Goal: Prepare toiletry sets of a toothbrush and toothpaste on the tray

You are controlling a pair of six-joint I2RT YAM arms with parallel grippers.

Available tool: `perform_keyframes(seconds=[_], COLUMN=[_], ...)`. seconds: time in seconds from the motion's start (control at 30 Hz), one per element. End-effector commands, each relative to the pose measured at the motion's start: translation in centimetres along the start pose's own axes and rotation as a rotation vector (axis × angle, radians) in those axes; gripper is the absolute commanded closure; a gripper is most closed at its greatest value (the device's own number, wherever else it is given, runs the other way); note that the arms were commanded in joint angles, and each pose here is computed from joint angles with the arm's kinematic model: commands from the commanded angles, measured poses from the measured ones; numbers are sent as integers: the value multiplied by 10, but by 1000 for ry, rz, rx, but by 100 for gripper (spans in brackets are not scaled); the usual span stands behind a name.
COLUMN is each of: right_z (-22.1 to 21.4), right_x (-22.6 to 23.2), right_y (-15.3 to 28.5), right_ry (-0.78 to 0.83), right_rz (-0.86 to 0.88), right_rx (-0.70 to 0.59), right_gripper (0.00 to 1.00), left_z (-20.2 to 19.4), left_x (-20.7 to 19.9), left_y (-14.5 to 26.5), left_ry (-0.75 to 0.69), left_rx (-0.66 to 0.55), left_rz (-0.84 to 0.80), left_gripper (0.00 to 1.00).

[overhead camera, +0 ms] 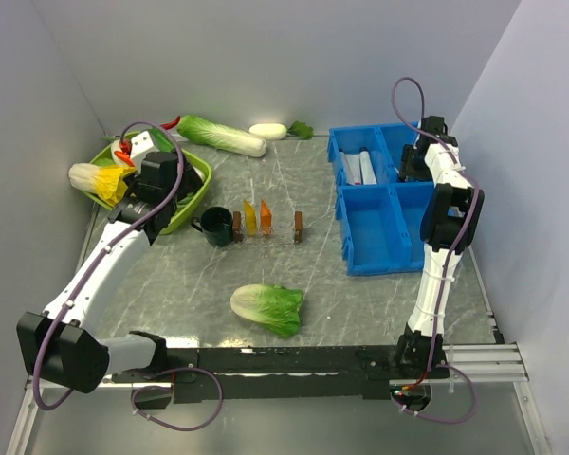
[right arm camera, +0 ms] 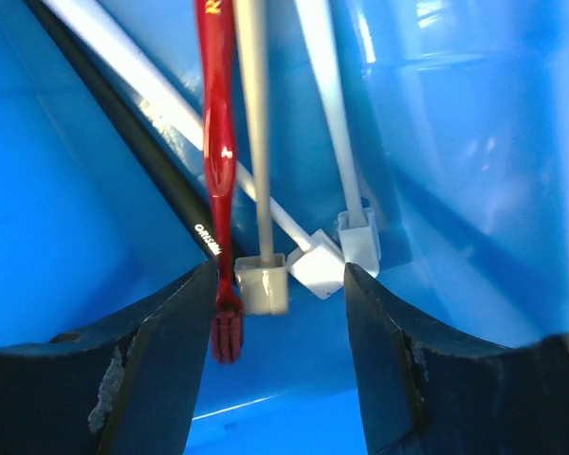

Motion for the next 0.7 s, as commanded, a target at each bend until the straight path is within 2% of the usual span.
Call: perform_keyframes(seconds=[0.0,0.13,0.27,0.4,0.67], right_z=[24,30,31,37,25], right_x=[-16,-28,-33,-34,-32], right_y=[17,17,12,8,-1], right_ry=[-71,-145,-156,-138,-109], right_rz=[-61,-64,-73,-56,-40], right_rx=[-90,-120,-123,-128,-47], right_gripper=[35,37,43,45,44], left_z=[12,11,13,13,15], left_x=[-11,-10,-10,-12,-19], left_y=[0,-1,0,-3,-11], left_ry=[14,17,23,24,31], left_rx=[-21,-19,-28,-24,-26], left_rz=[-32,-22,-16,-15,-15], left_gripper=[4,4,3,4,3])
Point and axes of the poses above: each gripper's point midway between its finger pads, its own y axis back along the fingers, its own x axis along the line the jaws close on, z = x × y, the point moved 5 cm from there along y, back along the fingers, and after that the axes turned 8 degrees about y, right-handed, at the moved point
